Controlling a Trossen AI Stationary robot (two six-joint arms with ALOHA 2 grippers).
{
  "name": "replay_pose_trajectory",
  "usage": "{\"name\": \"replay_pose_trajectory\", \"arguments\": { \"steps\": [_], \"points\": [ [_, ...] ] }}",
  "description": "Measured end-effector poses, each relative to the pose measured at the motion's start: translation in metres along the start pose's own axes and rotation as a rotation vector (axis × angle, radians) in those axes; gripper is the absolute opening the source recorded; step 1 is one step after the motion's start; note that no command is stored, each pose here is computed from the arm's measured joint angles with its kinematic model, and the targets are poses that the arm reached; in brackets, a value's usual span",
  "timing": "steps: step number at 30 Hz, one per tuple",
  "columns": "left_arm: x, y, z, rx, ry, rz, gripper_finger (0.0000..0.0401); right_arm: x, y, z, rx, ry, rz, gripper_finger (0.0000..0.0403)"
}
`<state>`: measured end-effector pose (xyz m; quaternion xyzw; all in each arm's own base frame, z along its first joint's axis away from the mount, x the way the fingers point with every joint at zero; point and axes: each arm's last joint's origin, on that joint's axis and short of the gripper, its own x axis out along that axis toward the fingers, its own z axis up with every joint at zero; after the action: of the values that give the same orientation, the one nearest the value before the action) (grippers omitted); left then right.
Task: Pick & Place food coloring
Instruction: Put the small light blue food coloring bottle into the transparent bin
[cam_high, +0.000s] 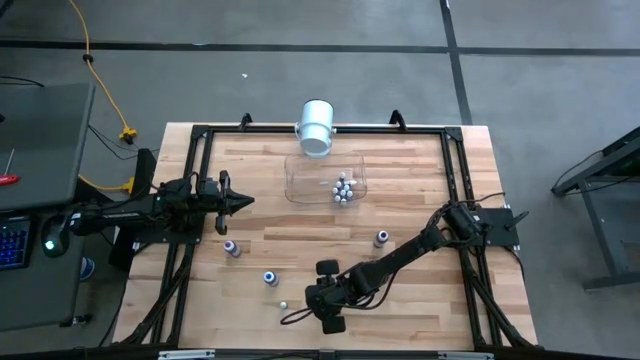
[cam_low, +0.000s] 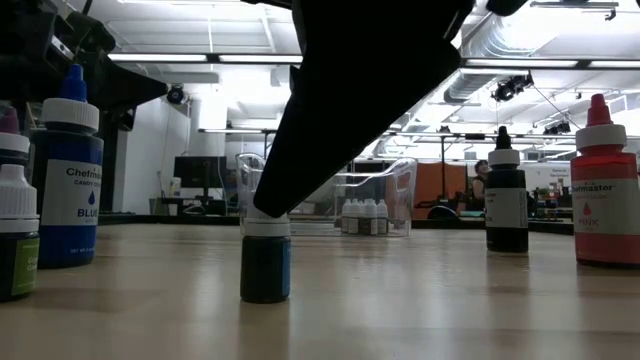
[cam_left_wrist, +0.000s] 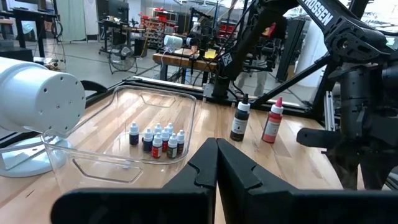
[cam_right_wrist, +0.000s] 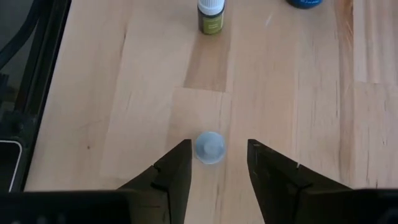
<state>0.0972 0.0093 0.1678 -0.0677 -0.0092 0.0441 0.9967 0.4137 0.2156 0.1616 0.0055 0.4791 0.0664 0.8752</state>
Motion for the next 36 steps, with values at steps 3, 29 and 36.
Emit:
{"name": "replay_pose_trajectory", "arguments": {
  "steps": [3, 29, 36],
  "points": [
    [0.0000, 0.0000, 0.0000, 0.000, 0.000, 0.000, 0.0001, 0.0001, -0.0006, 0.0003, 0.001, 0.000, 0.000, 0.0144],
    [0.0000, 0.0000, 0.0000, 0.000, 0.000, 0.001, 0.0001, 0.0098, 0.0006, -0.0009, 0.006, 0.006, 0.055, 0.0144],
    [0.0000, 0.0000, 0.0000, 0.000, 0.000, 0.000, 0.0001, 0.0098, 0.0010, -0.0003, 0.006, 0.000, 0.062, 0.0137]
  ]
}}
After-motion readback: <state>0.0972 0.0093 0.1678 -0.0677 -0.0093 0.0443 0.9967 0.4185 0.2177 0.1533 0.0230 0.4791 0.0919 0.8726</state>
